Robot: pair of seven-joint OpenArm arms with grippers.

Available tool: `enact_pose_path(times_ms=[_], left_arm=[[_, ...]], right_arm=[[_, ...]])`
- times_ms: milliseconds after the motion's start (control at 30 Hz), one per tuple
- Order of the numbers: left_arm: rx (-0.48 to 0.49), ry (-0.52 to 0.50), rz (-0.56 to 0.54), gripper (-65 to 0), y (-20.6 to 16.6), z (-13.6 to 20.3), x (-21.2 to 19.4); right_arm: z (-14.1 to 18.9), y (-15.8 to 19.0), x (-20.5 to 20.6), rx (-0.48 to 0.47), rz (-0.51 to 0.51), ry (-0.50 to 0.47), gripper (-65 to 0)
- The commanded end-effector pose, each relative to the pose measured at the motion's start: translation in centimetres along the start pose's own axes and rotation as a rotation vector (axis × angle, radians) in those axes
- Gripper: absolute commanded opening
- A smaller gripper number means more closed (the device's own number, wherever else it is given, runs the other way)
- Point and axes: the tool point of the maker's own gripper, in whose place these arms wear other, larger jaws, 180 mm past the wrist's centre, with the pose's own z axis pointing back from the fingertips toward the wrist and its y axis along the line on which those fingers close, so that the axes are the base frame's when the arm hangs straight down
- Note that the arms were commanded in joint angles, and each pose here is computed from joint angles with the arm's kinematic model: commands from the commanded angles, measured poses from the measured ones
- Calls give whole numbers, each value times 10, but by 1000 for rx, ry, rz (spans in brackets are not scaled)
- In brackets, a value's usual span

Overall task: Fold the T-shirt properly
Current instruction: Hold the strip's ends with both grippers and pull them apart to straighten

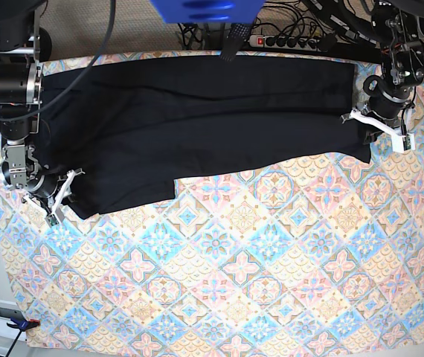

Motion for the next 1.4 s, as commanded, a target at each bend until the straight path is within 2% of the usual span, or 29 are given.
enact_pose_path(times_ms=[0,167,367,433,533,633,767,1000,1367], left_arm=[[-4,-39,-11,-650,0,2,12],[-4,-39,-11,-650,0,2,12],[-5,-40,-12,-650,0,3,13],[-5,-40,-12,-650,0,3,13],[-7,-46,-12,-650,-1,3,15],[-3,-49,-11,-650,0,3,16],[-3,-49,-11,-650,0,3,16],[-3,-49,-10,-650,1,4,16],[-10,-47,-31,-650,-3,15,12]], right_arm=[[7,-18,21,-35,7,-50,-545],[7,-18,23,-36,8,-55,-645],[19,-26,69,-66,76,-160,-648],[27,-33,82,-92,71,-207,-648],[36,-39,74,-118,49,-209,-648],[47,-34,73,-86,59,-218,-648],[66,-47,64,-147,42,-225,-648],[80,-38,32,-163,69,-199,-648],[114,-50,-10,-245,38,-179,-648]])
